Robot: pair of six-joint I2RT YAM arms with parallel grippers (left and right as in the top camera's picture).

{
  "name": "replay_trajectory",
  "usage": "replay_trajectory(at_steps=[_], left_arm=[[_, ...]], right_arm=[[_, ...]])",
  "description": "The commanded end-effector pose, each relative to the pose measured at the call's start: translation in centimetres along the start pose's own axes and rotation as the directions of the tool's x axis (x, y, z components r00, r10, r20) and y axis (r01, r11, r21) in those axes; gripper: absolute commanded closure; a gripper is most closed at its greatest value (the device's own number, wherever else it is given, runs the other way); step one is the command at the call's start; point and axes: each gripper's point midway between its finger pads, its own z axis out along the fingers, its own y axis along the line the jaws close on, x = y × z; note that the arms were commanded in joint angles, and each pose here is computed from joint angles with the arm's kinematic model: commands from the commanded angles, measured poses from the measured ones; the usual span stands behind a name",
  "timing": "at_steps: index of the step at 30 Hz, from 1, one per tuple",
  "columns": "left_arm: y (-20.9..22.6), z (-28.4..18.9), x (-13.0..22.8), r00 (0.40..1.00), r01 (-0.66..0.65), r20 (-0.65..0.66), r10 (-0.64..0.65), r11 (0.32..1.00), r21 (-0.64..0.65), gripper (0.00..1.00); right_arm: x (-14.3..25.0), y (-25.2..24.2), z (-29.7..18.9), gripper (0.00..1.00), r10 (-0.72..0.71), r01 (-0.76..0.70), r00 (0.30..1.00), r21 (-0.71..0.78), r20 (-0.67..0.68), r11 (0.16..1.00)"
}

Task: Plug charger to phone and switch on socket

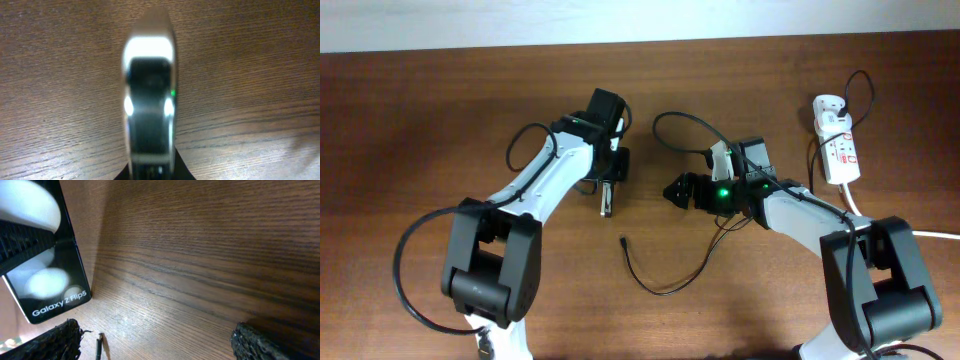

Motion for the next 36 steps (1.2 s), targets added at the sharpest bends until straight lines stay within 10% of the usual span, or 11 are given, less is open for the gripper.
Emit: replay_trajectory(at_steps=[1, 8, 11, 15, 23, 36], left_arm=[[0.6, 0.3, 0.5, 1.0, 0.009, 0.0, -0.009, 0.999, -0.045, 0.92], [0.6, 0.0, 0.2, 1.0, 0.018, 0.01, -0.018, 0.999, -0.031, 1.0], [0.8, -1.2, -0.5, 0.993, 0.114, -0.018, -0.113, 0.975, 0.189, 1.0], [2.6, -3.5, -1.7, 0.964, 0.261, -0.082, -0.253, 0.837, 0.481, 1.0], [6.1, -3.5, -1.7, 0.941, 0.326, -0.086, -0.326, 0.814, 0.481, 1.0], [6.2, -3.4, -1.6, 0.941, 0.329, -0.089, -0.327, 0.818, 0.471, 1.0]], right_arm=[[-0.2, -1.6, 0.0, 0.01, -0.004, 0.002, 1.0, 0.081, 0.019, 0.997], [-0.5, 0.5, -0.2, 0.13, -0.021, 0.021, 1.0, -0.015, 0.001, 1.0], [-0.3, 3.2, -1.0, 0.39, -0.08, 0.079, 0.993, -0.015, -0.089, 0.997], [3.2, 6.7, 0.1, 0.43, -0.184, 0.205, 0.959, 0.078, -0.217, 0.976], [10.0, 9.4, 2.9, 0.46, -0.371, 0.412, 0.911, 0.449, -0.181, 0.793], [11.9, 9.1, 5.7, 0.63, -0.433, 0.474, 0.879, 0.474, -0.201, 0.742]])
